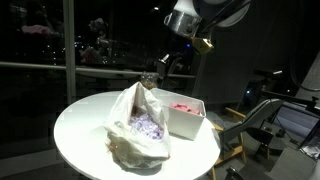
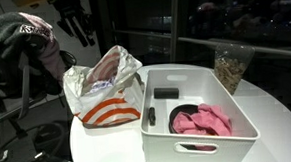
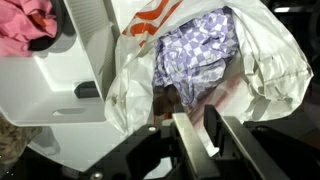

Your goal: Remove the items from the plastic bag and put them inside the white basket

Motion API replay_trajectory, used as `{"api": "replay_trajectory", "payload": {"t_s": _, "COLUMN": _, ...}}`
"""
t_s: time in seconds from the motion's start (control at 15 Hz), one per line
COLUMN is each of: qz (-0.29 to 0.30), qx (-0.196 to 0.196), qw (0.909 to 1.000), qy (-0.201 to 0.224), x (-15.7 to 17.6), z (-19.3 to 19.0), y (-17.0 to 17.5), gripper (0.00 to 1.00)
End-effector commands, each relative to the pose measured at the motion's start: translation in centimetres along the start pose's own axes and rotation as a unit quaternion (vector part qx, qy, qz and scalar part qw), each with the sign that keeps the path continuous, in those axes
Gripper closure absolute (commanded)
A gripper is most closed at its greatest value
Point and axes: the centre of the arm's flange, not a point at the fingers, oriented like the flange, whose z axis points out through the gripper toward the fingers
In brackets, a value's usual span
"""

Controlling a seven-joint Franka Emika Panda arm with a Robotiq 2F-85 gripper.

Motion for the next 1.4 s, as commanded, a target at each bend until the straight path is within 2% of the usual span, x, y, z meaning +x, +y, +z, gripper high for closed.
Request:
{"api": "replay_trajectory", "payload": {"t_s": 0.0, "qz": -0.006, "qx": 0.054, "qw": 0.9985, "qy": 0.005, "x": 0.6, "z": 8.7, "y": 1.5, "gripper": 0.39}}
{"api": "replay_trajectory", "payload": {"t_s": 0.33, "qz": -0.007, "qx": 0.123, "qw": 0.9923, "qy": -0.010, "x": 0.5, "z": 18.4, "y": 0.0, "gripper": 0.02}}
{"api": "replay_trajectory", "payload": {"t_s": 0.47, "qz": -0.007, "qx": 0.145, "qw": 0.9891, "qy": -0.025, "x": 0.2, "z": 21.1, "y": -0.8, "gripper": 0.00}}
{"api": "replay_trajectory", "payload": {"t_s": 0.6, "qz": -0.015, "qx": 0.115, "qw": 0.9928, "qy": -0.030, "x": 0.1, "z": 23.7, "y": -0.6, "gripper": 0.00}}
{"api": "replay_trajectory", "payload": {"t_s": 0.67, "qz": -0.017, "qx": 0.077, "qw": 0.9965, "qy": -0.028, "x": 0.1, "z": 25.3, "y": 0.1, "gripper": 0.00}}
{"api": "replay_trajectory", "payload": {"t_s": 0.93, "qz": -0.025, "qx": 0.068, "qw": 0.9948, "qy": -0.071, "x": -0.9, "z": 31.3, "y": 1.3, "gripper": 0.00}}
{"api": "replay_trajectory", "payload": {"t_s": 1.07, "qz": -0.027, "qx": 0.073, "qw": 0.9926, "qy": -0.093, "x": -1.2, "z": 33.2, "y": 1.2, "gripper": 0.00}}
{"api": "replay_trajectory", "payload": {"t_s": 1.13, "qz": -0.031, "qx": 0.072, "qw": 0.9924, "qy": -0.094, "x": -1.1, "z": 33.6, "y": 1.1, "gripper": 0.25}}
{"api": "replay_trajectory", "payload": {"t_s": 1.2, "qz": -0.028, "qx": 0.079, "qw": 0.9922, "qy": -0.092, "x": -0.8, "z": 33.2, "y": 0.9, "gripper": 0.26}}
{"api": "replay_trajectory", "payload": {"t_s": 1.33, "qz": -0.018, "qx": 0.093, "qw": 0.9919, "qy": -0.084, "x": -0.3, "z": 32.0, "y": 0.4, "gripper": 0.41}}
